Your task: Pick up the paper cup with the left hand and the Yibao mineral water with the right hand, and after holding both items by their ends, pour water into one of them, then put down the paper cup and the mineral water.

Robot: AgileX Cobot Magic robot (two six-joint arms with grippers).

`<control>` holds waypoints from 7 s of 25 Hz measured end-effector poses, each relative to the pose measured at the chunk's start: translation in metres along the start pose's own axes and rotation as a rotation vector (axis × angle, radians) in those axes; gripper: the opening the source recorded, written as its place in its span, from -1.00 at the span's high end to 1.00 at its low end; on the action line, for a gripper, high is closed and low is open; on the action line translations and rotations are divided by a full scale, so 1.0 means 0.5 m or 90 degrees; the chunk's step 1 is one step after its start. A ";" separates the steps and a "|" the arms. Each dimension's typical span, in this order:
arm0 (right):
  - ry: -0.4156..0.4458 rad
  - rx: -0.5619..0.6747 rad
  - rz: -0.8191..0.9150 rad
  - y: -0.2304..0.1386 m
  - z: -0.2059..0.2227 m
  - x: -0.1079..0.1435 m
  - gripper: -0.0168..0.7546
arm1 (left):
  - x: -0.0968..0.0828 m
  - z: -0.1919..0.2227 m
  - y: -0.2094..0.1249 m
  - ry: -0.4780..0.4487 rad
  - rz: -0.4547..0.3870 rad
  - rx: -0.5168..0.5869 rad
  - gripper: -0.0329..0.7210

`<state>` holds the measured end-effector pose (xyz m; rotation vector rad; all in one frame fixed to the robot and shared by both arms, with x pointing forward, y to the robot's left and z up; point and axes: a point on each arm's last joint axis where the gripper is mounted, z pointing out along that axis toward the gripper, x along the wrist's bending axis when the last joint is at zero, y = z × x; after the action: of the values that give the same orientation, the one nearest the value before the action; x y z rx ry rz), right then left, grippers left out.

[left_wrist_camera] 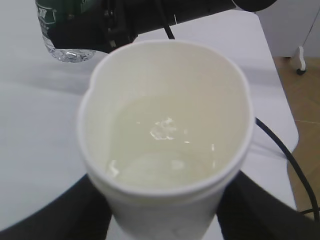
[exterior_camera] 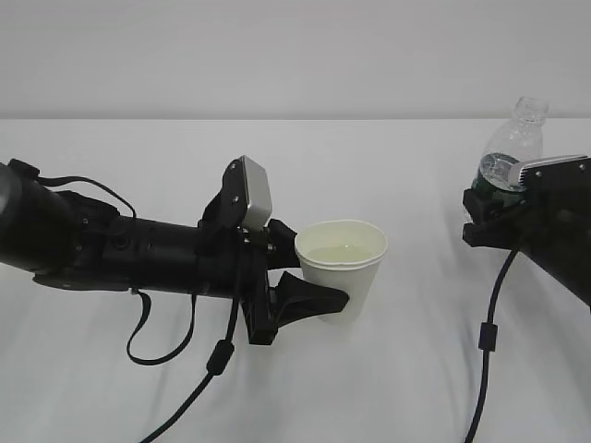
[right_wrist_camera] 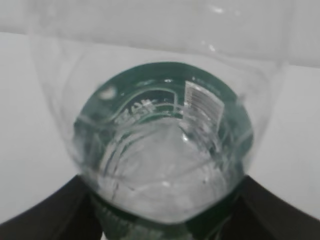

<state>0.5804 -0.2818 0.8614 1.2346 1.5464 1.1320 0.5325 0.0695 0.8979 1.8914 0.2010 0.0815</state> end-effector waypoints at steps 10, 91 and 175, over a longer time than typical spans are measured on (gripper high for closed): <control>0.007 -0.001 0.000 -0.019 0.020 0.002 -0.19 | -0.001 0.000 -0.001 -0.004 0.003 0.002 -0.23; 0.077 0.017 -0.013 -0.038 -0.021 0.027 -0.61 | -0.004 0.000 -0.002 -0.013 0.003 0.008 -0.23; 0.002 -0.023 -0.029 0.174 -0.341 0.028 -0.58 | 0.135 -0.109 -0.024 0.260 -0.125 -0.045 -0.23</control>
<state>0.4348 -0.2834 0.9863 1.1685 1.5423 1.1274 0.5893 0.1364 0.9011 1.7593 0.6516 0.3377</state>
